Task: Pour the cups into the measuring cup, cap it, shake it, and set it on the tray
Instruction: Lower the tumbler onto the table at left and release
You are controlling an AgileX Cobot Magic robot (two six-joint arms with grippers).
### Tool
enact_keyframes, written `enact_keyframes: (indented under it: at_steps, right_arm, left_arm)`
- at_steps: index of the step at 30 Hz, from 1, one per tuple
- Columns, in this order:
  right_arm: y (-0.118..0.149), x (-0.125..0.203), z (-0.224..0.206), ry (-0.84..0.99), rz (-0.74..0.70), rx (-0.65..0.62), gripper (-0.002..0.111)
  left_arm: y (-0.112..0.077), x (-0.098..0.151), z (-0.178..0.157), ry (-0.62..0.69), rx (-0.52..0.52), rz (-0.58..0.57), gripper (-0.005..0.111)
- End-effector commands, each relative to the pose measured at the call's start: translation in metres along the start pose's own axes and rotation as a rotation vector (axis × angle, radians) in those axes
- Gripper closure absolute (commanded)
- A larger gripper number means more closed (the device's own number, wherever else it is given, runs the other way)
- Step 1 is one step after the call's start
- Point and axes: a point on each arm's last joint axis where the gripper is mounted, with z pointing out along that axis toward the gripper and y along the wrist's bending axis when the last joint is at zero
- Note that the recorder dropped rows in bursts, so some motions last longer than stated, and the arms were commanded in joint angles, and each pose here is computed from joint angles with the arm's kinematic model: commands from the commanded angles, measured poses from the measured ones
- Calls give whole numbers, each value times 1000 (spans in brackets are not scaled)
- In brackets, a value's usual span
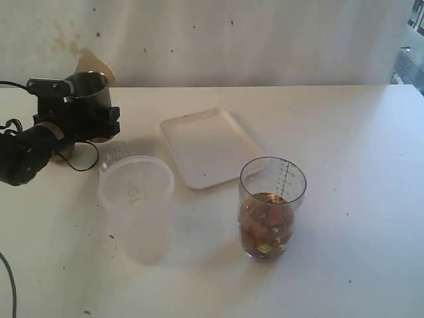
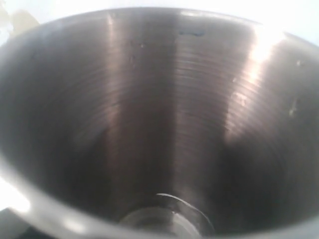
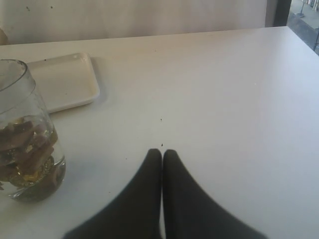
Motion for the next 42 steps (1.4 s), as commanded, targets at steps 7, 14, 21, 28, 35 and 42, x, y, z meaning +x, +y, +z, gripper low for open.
enact_keyframes:
  at_steps: [7,14,21,28,35,42]
  right_arm:
    - [-1,1,0,-1,0,6,108]
    - [-1,1,0,-1,0,6,108]
    - [-1,1,0,-1,-17,6,108]
    - [-1,1,0,-1,-17,6,108]
    - [-1,1,0,-1,-17,6,108]
    - [-1,1,0,-1,-17,6,108]
  left_arm:
    - [5,0,1,-6,-52,34,79]
    - [2,-22,-6,-15,-45,61,79]
    - [1,-42,-14,-5,-60,50,79]
    - [-2,-17,-9,125,-18,-87,79]
    - [-2,-1,-4,136,-3,-108,79]
    - [3,-1,-5,158,-56,7,79]
